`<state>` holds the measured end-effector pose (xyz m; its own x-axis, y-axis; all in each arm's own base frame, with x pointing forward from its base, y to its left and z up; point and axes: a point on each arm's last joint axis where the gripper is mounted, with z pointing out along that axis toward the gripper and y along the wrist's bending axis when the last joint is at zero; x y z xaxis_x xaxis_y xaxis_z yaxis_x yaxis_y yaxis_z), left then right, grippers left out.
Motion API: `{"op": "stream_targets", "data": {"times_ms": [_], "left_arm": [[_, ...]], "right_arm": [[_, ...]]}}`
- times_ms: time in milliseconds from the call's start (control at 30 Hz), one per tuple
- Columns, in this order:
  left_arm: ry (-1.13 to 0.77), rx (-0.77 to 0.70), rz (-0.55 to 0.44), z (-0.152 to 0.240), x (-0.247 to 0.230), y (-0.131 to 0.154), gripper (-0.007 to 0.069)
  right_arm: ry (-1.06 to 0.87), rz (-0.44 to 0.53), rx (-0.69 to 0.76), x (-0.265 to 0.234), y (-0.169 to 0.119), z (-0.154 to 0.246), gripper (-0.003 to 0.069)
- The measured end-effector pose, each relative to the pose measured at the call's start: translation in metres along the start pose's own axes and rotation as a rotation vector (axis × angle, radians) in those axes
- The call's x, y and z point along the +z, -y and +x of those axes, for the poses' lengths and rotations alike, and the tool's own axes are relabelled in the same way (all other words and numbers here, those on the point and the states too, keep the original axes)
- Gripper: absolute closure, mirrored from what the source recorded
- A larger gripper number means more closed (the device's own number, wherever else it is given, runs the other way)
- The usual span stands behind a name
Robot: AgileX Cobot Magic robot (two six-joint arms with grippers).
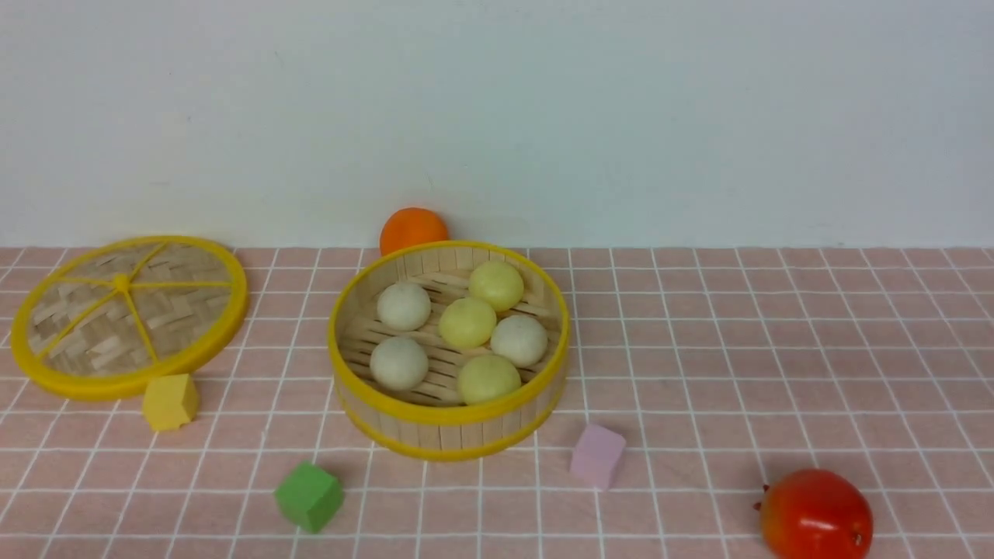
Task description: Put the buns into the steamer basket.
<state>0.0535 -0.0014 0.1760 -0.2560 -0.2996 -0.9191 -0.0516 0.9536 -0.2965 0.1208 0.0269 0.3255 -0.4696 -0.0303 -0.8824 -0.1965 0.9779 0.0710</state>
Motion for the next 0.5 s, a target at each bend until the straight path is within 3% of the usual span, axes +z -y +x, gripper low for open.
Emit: {"op": "stream_targets", "data": {"times_ms": [133,333,500], "left_arm": [[0.000,0.000,0.000,0.000,0.000,0.000,0.0385],[0.000,0.000,0.000,0.000,0.000,0.000,0.0385],[0.000,0.000,0.000,0.000,0.000,0.000,0.0385]], "right_arm": [[0.138,0.139,0.095,-0.012,0.017,0.077,0.0644],[0.317,0.227,0.085,0.002,0.024,0.148,0.0640],[0.179,0.248,0.035,0.007,0.026,0.169,0.0636]]}}
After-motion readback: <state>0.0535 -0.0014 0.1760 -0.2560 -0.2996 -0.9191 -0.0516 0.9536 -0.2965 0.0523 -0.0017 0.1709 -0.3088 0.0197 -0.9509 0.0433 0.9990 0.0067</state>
